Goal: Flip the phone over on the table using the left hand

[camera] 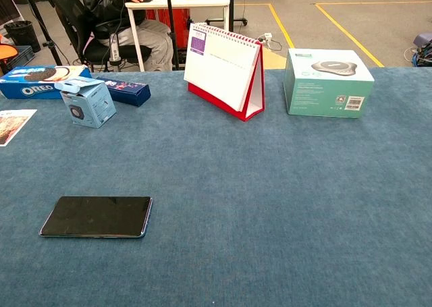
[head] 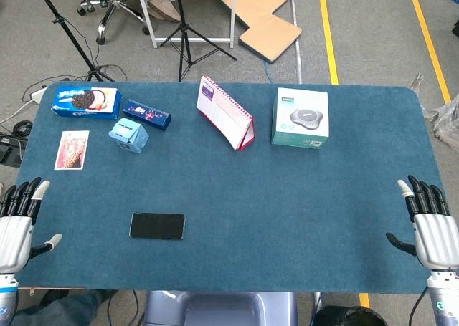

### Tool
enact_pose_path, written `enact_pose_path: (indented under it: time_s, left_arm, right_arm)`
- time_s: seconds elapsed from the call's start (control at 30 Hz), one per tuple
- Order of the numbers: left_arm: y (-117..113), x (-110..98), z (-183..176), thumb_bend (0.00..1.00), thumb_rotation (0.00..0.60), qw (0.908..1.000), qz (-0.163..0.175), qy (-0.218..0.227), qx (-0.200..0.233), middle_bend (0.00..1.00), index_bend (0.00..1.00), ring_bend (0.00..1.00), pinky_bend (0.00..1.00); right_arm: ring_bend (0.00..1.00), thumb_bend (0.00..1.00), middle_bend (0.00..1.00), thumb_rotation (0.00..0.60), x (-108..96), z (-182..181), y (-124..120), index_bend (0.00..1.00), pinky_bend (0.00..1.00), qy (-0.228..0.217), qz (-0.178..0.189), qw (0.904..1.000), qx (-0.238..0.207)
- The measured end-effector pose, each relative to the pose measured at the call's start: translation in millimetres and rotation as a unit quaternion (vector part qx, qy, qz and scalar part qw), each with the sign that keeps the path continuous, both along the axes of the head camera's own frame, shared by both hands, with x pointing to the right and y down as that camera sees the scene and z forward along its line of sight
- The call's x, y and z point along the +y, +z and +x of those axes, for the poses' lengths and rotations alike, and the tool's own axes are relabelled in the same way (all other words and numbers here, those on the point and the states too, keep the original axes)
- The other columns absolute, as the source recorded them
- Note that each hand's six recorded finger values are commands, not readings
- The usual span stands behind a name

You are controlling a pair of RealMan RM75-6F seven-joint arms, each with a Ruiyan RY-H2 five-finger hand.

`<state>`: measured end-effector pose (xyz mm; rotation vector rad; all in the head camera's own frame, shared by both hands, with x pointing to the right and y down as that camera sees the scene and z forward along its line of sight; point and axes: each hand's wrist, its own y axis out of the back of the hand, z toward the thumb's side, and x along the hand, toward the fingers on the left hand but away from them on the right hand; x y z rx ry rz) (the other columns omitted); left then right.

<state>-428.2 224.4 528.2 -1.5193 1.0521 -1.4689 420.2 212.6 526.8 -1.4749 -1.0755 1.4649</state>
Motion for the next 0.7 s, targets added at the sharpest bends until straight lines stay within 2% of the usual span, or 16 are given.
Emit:
enact_pose_path:
  time_s: [0.27,0.47,0.57,0.7]
  left_arm:
    - [4.1,-0.4,1.1,0.0,0.6,1.0,-0.007,0.005,-0.001,0.0,0.0,0.0,0.0]
    - [18.0,-1.8,14.9,0.0,0.6,0.9992,-0.028,0.029,0.001,0.0,0.0,0.0,0.0]
    - [31.1,-5.5,30.2,0.0,0.6,0.9976,-0.048,0.048,0.01,0.0,0.0,0.0,0.0]
    - [58.9,-12.1,62.1,0.0,0.6,0.9919,-0.095,0.081,0.02,0.0,0.0,0.0,0.0]
  right_arm:
    - [0.0,0.0,0.0,0.6,0.8,-0.2,0.9,0.03,0.0,0.0,-0.003,1.0,0.001]
    - [0.0,0.0,0.0,0.6,0.5,0.2,-1.2,0.03,0.0,0.003,0.001,1.0,0.001]
    - [0.0,0.0,0.0,0.6,0.5,1.3,0.0,0.03,0.0,0.005,-0.001,1.0,0.002]
    - [0.0,0.0,0.0,0.6,-0.9,1.7,2.2,0.03,0.0,0.006,-0.004,1.0,0.002]
